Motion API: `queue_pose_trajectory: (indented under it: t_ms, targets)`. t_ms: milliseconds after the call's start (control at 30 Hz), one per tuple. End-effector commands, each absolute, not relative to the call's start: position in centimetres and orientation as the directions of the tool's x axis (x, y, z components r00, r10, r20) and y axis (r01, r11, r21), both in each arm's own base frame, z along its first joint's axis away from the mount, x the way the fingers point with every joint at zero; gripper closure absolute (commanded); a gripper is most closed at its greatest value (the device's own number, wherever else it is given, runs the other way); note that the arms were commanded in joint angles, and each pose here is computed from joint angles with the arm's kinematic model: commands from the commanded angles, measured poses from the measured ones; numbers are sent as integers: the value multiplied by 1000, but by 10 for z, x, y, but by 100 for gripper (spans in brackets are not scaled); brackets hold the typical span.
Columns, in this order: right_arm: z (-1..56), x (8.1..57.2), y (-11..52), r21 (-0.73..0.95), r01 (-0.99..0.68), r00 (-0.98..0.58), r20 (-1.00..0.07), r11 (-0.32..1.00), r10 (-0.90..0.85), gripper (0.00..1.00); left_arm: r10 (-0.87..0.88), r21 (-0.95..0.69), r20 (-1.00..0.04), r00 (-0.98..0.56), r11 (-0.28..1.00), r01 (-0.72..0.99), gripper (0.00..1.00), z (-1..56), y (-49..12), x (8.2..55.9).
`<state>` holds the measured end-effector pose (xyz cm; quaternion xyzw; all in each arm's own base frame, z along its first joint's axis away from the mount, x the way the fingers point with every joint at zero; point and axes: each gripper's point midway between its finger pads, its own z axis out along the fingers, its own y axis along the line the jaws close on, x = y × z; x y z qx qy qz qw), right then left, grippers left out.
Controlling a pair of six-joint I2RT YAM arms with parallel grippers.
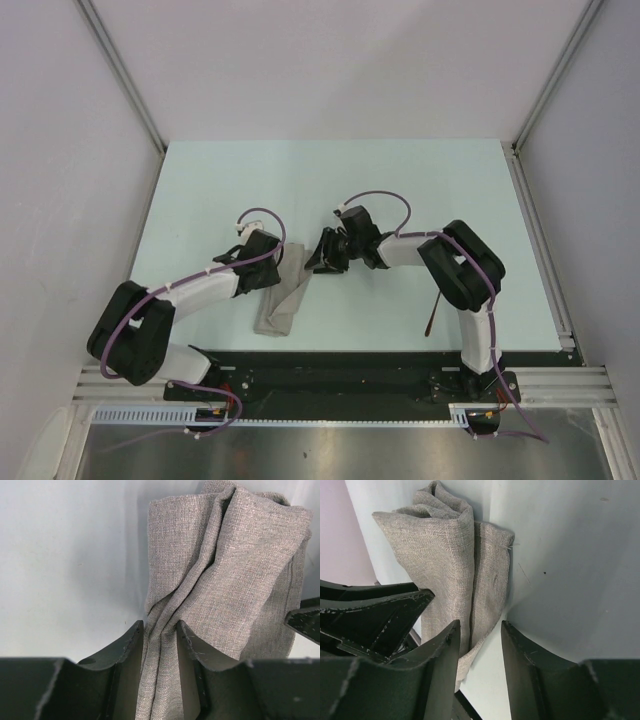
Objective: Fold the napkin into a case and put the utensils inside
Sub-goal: Fold the 2/3-rectangle-folded napkin at the center of the board.
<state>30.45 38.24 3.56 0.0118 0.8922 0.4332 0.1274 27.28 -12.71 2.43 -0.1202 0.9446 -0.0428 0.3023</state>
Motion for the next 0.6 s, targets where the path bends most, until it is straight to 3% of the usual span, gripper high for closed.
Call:
queue_pose_trajectory:
  t_ms: [0, 233, 367, 567]
  targets:
    - [33, 309, 392, 816, -75, -965, -204, 574, 163, 59, -239, -152, -577, -781, 971, -184, 63, 30, -124, 274]
    - [39, 308, 389, 829, -95, -958, -227, 550, 176, 89, -218, -185, -596, -773, 974, -132, 53, 48, -132, 278]
    - [52, 303, 393, 840, -118, -951, -250, 530, 185, 93, -219, -202, -619, -754, 972, -117, 46, 75, -135, 284]
    - [63, 298, 403, 853, -117, -946, -252, 509, 204, 95, -243, -298, -647, -723, 953, -53, 49, 118, -159, 299]
